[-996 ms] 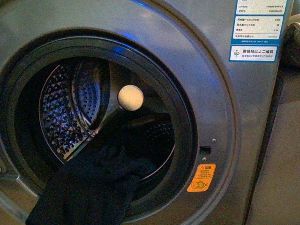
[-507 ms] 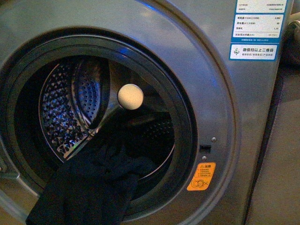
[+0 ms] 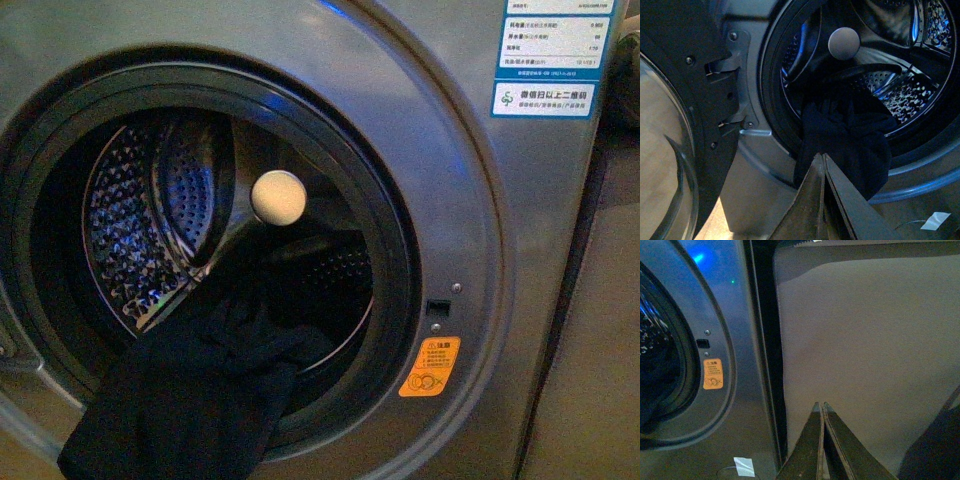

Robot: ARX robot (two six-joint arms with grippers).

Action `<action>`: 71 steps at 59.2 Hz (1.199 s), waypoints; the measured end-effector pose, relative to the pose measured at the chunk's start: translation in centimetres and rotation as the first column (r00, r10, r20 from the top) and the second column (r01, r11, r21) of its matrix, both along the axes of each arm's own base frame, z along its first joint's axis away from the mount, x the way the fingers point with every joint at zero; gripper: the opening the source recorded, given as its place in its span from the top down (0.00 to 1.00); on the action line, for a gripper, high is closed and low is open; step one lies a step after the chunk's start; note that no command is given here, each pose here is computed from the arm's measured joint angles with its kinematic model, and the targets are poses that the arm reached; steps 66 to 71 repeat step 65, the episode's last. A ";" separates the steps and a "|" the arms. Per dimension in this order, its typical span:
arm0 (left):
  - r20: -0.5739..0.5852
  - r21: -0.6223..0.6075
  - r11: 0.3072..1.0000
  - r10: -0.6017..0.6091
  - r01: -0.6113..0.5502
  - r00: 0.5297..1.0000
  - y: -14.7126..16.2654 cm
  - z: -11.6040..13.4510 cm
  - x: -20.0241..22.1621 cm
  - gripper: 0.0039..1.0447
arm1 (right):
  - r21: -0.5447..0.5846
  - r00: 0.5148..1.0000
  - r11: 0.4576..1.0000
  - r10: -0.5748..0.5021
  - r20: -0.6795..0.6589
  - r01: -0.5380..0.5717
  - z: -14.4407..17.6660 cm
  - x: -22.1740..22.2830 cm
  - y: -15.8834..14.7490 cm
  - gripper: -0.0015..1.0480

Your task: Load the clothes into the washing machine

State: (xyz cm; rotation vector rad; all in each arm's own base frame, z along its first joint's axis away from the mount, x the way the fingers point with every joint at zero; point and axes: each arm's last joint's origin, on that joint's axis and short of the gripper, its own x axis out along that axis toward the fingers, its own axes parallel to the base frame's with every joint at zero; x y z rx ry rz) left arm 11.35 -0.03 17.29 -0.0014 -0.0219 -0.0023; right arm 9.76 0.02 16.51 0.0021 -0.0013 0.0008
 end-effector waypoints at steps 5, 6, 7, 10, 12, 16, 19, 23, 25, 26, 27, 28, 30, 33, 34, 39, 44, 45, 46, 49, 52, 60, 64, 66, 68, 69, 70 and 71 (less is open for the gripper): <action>0.000 0.000 1.000 0.000 0.000 1.000 0.0 0.0 -0.2 0.97 | 0.000 1.000 1.000 0.000 0.000 0.000 0.0 0.0 0.0 0.98; 0.000 0.000 1.000 0.000 0.000 1.000 0.0 0.0 -0.3 0.97 | 0.000 1.000 1.000 0.000 0.000 0.000 0.0 0.0 0.0 0.98; 0.000 0.000 1.000 0.000 0.000 1.000 0.0 0.0 -0.3 0.97 | 0.000 1.000 1.000 0.000 0.000 0.000 0.0 0.0 0.0 0.98; 0.000 0.000 1.000 0.000 0.000 1.000 0.0 0.0 -0.4 0.97 | 0.000 1.000 1.000 0.000 0.000 0.000 0.0 0.0 0.0 0.98; 0.000 0.000 1.000 0.000 0.000 1.000 0.0 0.0 -0.5 0.97 | 0.000 1.000 1.000 0.000 0.000 0.000 0.0 0.0 0.0 0.98; 0.002 0.000 1.000 0.000 0.000 1.000 0.0 0.0 -0.6 0.84 | -0.002 1.000 1.000 0.000 0.000 0.000 0.0 0.0 0.0 0.87; 0.002 0.000 1.000 0.000 0.000 1.000 0.0 0.0 -0.6 0.76 | -0.002 1.000 1.000 0.000 0.000 0.000 0.0 0.0 0.0 0.78; 0.003 0.000 1.000 0.000 0.000 1.000 0.0 0.0 -0.6 0.62 | -0.002 1.000 1.000 0.000 0.000 0.000 0.0 0.0 0.0 0.65; 0.003 -0.001 1.000 0.000 0.000 1.000 0.0 0.0 -0.6 0.57 | -0.002 1.000 1.000 0.000 0.000 0.000 0.0 0.0 0.0 0.60; 0.003 0.000 1.000 0.000 0.000 1.000 0.0 0.0 -0.6 0.54 | -0.002 1.000 1.000 0.000 0.000 0.000 0.0 0.0 0.0 0.56; 0.003 0.000 1.000 0.000 0.000 1.000 0.0 0.0 -0.6 0.52 | -0.002 1.000 1.000 0.000 0.000 0.000 0.0 0.0 0.0 0.55; 0.003 0.000 1.000 0.000 0.000 1.000 0.0 0.0 -0.6 0.48 | -0.002 1.000 1.000 0.000 0.000 0.000 0.0 0.0 0.0 0.51; 0.003 0.000 1.000 0.000 0.000 1.000 0.0 0.0 -0.6 0.40 | -0.002 1.000 1.000 0.000 0.000 0.000 0.0 0.0 0.0 0.43; 0.003 0.000 1.000 0.000 0.000 1.000 0.0 0.0 -0.6 0.28 | -0.002 1.000 1.000 0.000 0.000 0.000 0.0 0.0 0.0 0.31; 0.003 0.000 1.000 0.000 0.000 1.000 0.0 0.0 -0.6 0.24 | -0.002 1.000 1.000 0.000 0.000 0.000 0.0 0.0 0.0 0.27; 0.003 0.000 1.000 0.000 0.000 1.000 0.0 0.0 -0.6 0.05 | -0.002 1.000 1.000 0.000 0.000 0.000 0.0 0.0 0.0 0.08; 0.003 0.000 1.000 0.000 0.000 1.000 0.0 0.0 -0.6 0.06 | -0.002 1.000 1.000 0.000 0.000 0.000 0.0 0.0 0.0 0.08; 0.003 0.000 1.000 0.000 0.000 1.000 0.0 0.0 -0.6 0.06 | -0.002 1.000 1.000 0.000 0.000 0.000 0.0 0.0 0.0 0.08; 0.003 0.000 1.000 0.000 0.000 1.000 0.0 0.0 -0.6 0.06 | -0.002 1.000 1.000 0.000 0.000 0.000 0.0 0.0 0.0 0.07; 0.003 0.000 1.000 0.000 0.000 1.000 0.0 0.0 -0.6 0.06 | -0.002 1.000 1.000 0.000 0.000 0.000 0.0 0.0 0.0 0.07; 0.003 0.000 1.000 0.000 0.000 1.000 0.0 0.0 -0.6 0.06 | -0.002 1.000 1.000 0.000 0.000 0.000 0.0 0.0 0.0 0.07; 0.003 0.000 1.000 0.000 0.000 1.000 0.0 0.0 -0.6 0.06 | -0.002 1.000 1.000 0.000 0.000 0.000 0.0 0.0 0.0 0.07; 0.003 0.000 1.000 0.000 0.000 1.000 0.0 0.0 -0.6 0.06 | -0.002 1.000 1.000 0.000 0.000 0.000 0.0 0.0 0.0 0.07; 0.003 0.000 1.000 0.000 0.000 1.000 0.0 0.0 -0.6 0.06 | -0.002 1.000 1.000 0.000 0.000 0.000 0.0 0.0 0.0 0.07; 0.003 0.000 1.000 0.000 0.000 1.000 0.0 0.0 -0.6 0.06 | -0.002 1.000 1.000 0.000 0.000 0.000 0.0 0.0 0.0 0.07; 0.003 0.000 1.000 0.000 0.000 1.000 0.0 0.0 -0.6 0.06 | -0.002 1.000 1.000 0.000 0.000 0.000 0.0 0.0 0.0 0.07; 0.003 0.000 1.000 0.000 0.000 1.000 0.0 0.0 -0.6 0.06 | -0.002 1.000 1.000 0.000 0.000 0.000 0.0 0.0 0.0 0.07; 0.003 0.000 1.000 0.000 0.000 1.000 0.0 0.0 -0.6 0.06 | -0.002 1.000 1.000 0.000 0.000 0.000 0.0 0.0 0.0 0.07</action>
